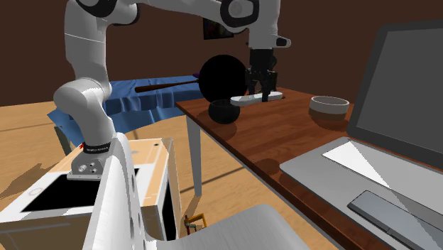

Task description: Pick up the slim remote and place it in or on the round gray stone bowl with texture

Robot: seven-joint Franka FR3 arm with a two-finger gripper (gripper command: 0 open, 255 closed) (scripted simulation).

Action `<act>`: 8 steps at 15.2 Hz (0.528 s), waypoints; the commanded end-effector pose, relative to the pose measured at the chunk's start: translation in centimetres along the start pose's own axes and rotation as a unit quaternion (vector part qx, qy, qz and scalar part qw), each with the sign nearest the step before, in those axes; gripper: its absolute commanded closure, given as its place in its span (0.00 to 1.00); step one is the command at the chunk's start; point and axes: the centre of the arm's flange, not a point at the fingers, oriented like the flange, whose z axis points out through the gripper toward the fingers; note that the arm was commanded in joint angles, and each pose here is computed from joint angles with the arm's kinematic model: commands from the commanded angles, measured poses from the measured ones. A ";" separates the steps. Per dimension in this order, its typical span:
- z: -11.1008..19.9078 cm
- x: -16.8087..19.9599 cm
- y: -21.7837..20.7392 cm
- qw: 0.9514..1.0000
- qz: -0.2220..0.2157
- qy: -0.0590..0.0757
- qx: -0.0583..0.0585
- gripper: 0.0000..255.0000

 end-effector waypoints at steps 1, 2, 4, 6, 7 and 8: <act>-1.1 0.0 -0.1 1.000 0.000 0.000 0.000 1.00; -1.6 0.0 -0.1 1.000 0.000 0.000 0.000 1.00; -1.9 -0.3 -1.4 1.000 0.000 0.000 0.000 1.00; -2.0 -0.7 -4.0 1.000 0.000 0.000 0.000 1.00; -2.1 -0.9 -5.3 1.000 0.000 0.000 0.000 1.00; -2.1 -1.1 -6.6 1.000 0.000 0.000 0.000 1.00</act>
